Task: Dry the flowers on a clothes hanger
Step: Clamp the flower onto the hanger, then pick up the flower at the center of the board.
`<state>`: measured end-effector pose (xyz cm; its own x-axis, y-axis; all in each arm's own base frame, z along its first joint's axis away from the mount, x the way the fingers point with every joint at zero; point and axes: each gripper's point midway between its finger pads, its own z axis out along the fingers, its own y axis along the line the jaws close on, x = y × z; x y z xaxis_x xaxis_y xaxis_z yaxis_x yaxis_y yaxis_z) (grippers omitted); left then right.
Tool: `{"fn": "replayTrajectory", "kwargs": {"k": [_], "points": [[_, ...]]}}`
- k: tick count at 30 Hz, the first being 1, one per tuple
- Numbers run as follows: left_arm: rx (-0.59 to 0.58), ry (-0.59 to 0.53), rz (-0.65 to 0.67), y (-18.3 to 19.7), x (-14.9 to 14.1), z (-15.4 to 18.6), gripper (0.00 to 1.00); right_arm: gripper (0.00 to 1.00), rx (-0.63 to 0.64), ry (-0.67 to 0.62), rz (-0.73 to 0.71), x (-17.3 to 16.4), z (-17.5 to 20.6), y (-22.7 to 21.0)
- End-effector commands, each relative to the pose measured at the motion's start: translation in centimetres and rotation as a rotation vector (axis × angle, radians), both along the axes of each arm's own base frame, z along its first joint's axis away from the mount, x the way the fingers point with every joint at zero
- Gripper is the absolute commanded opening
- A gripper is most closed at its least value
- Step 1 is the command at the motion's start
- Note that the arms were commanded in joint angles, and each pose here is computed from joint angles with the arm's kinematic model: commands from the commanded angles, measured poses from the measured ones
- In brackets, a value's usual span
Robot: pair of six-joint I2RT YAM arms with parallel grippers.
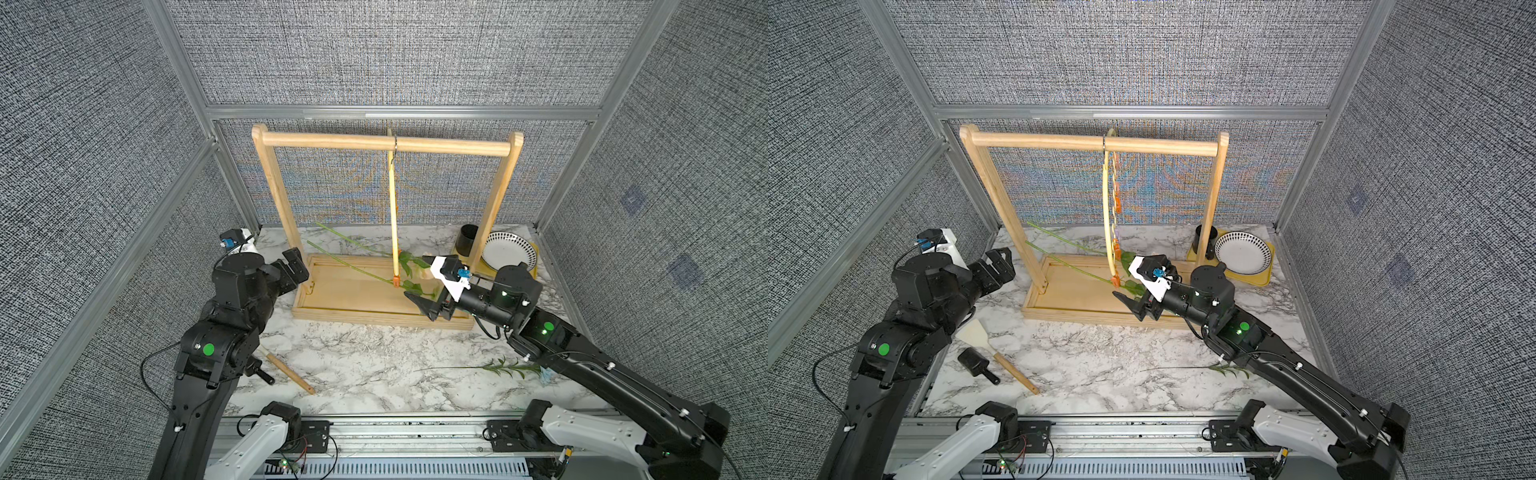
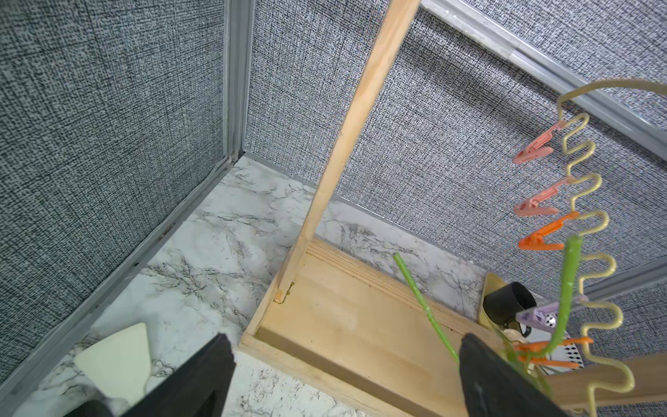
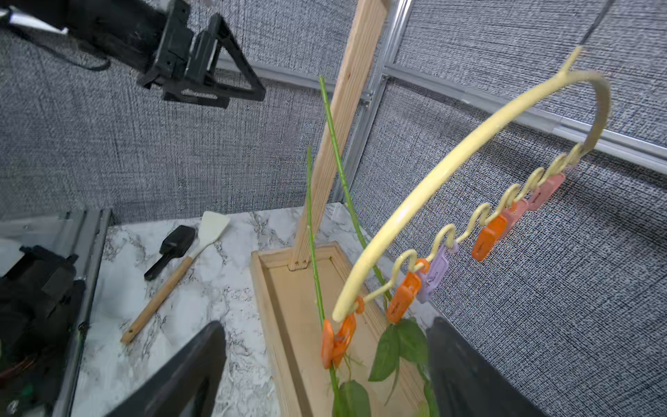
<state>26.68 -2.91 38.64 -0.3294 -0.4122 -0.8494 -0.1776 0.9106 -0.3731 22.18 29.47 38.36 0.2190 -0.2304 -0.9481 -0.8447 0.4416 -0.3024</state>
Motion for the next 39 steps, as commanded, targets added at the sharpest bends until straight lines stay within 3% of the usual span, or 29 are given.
{"fn": "replayTrajectory", "kwargs": {"k": [1, 9, 17, 21, 28, 36, 39], "points": [[0.015, 0.033, 0.076, 1.2, 0.1, -1.1, 1.0, 0.88, -0.222, 0.027, 0.155, -2.9, -3.5, -0.1], [-0.021, 0.104, 0.217, 4.1, -0.2, -3.5, 1.0, 0.81, -0.564, 0.198, 0.17, -4.4, -10.6, -3.4], [-0.07, 0.183, 0.294, 6.4, -0.2, -6.0, 1.0, 0.78, -1.119, 0.577, 0.178, -8.4, -22.3, -12.2], [-0.103, 0.22, 0.326, 6.9, -0.2, -7.5, 1.0, 0.78, -1.186, 0.663, 0.146, -8.9, -24.6, -15.1], [-0.145, 0.255, 0.385, 8.0, -0.5, -9.5, 1.0, 0.78, -1.434, 0.586, -0.029, -6.9, -29.3, -21.9], [-0.195, 0.298, 0.423, 8.8, -0.2, -11.8, 1.0, 0.77, -1.472, 0.634, -0.116, -6.8, -32.7, -25.3], [-0.217, 0.314, 0.422, 8.8, 0.3, -12.8, 1.0, 0.68, -1.474, 0.652, -0.21, -5.5, -33.7, -26.2]]}}
